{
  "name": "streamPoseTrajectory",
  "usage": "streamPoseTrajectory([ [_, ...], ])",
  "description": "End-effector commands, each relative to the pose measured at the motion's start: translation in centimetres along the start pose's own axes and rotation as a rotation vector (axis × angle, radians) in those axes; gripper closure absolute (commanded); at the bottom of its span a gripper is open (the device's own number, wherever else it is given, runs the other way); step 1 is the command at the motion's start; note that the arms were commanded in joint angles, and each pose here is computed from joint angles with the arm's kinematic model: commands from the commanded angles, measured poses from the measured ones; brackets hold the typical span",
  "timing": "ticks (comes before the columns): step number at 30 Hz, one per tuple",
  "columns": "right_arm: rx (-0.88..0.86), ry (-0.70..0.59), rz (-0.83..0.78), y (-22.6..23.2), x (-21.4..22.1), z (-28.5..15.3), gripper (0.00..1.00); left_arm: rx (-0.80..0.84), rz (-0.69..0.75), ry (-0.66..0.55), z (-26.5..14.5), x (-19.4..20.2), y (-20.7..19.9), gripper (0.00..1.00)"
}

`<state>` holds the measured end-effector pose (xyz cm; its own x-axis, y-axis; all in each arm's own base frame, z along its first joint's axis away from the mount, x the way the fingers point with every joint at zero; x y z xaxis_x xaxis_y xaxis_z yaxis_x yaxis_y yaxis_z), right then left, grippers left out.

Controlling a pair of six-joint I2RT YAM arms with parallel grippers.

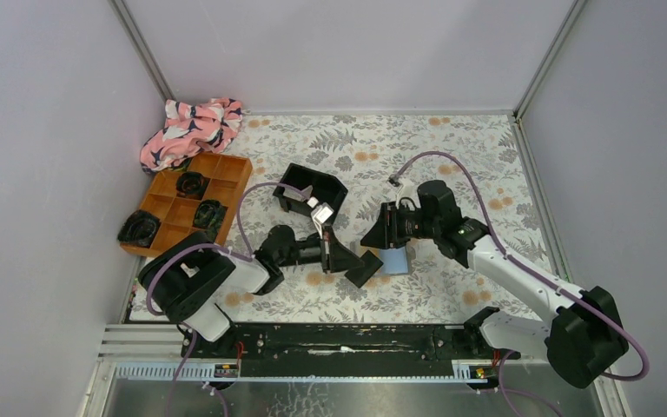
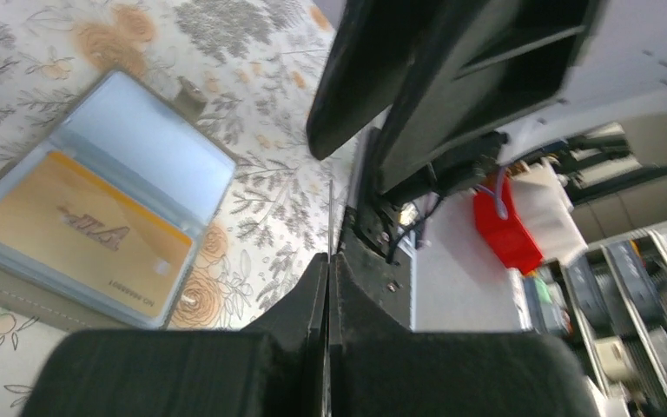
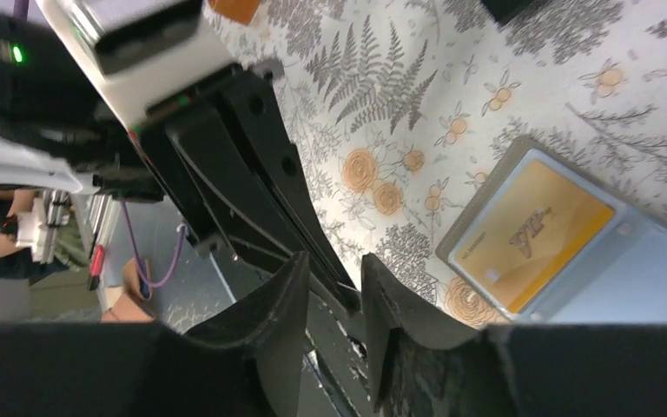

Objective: Put the credit cards into the card holder
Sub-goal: Pick up the credit card from the storage box.

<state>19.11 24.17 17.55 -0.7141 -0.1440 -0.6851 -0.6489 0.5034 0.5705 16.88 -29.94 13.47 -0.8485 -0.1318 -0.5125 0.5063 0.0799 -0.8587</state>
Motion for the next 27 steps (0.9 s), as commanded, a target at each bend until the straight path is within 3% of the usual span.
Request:
streamPoseTrajectory([
  [1,0.093,-0.128,-0.071,-0.2,-2.7,-1.5,0.64,-0.232,0.025,-0.179,1.4,-0.9,2.4,1.0],
  [12,0.372,-0.209,-0.035,-4.4,-1.9,-2.8,0.63,-0.391,-0.175,-0.489,3.7,-1.8,3.9,1.0],
  [27,0.511,-0.178,0.035,-8.2,1.7,-1.9,0.67,-0.542,-0.312,-0.69,4.7,-1.5,6.2,1.0],
])
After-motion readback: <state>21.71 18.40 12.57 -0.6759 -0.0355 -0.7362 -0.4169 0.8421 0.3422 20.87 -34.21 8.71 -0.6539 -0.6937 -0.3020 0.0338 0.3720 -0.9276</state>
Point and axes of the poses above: each gripper's point midway between its finger pads, its own z axis out along the fingers, its own y axis along the line the jaws close on, x = y × z, the point moved 3 cm from there along -z, back along the fingers, and after that the axes turned 11 degrees about -z, right-handed, at the moved point
